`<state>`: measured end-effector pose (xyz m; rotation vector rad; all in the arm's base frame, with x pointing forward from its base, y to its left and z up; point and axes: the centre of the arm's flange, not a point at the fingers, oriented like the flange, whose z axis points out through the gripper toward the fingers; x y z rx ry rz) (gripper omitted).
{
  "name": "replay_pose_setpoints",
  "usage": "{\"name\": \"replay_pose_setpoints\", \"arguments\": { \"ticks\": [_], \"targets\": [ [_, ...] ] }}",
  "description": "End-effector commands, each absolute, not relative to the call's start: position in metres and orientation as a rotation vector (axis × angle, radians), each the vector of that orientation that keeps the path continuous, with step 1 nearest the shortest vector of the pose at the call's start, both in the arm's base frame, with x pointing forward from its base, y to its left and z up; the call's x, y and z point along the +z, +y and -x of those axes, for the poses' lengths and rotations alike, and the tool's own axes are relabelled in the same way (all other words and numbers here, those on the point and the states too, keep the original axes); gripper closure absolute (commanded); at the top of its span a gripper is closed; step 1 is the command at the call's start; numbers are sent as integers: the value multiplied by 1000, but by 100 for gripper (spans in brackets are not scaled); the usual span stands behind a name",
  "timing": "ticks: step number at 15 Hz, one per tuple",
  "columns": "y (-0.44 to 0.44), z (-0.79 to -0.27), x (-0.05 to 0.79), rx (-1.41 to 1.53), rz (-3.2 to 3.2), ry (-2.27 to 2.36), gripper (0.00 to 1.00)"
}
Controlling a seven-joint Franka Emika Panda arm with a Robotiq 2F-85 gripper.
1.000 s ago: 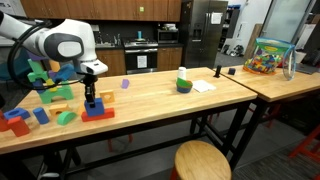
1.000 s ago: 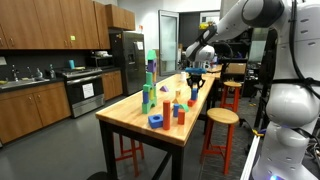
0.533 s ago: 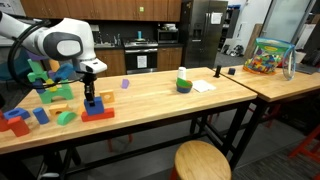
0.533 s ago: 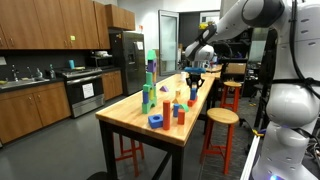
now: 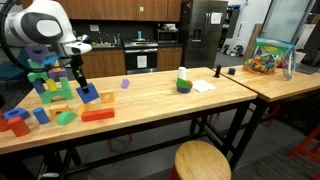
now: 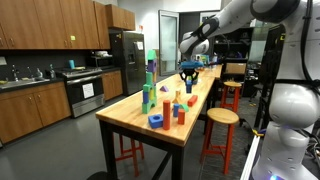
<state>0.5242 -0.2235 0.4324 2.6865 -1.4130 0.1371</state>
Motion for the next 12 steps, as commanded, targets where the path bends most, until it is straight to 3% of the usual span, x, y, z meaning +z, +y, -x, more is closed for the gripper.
{"name": "replay_pose_setpoints", "arguments": {
  "ticks": [1,5,6,11,12],
  "targets": [
    [-202,-521,449,178,-2752,-1211,84],
    [-193,-524,455,182,-2799,-1130,84],
    [-196,-532,448,178,-2774,-1174,59],
    [-195,-532,448,177,-2784,-1148,59],
    [-195,-531,447,181,-2786,-1127,84]
  ]
}}
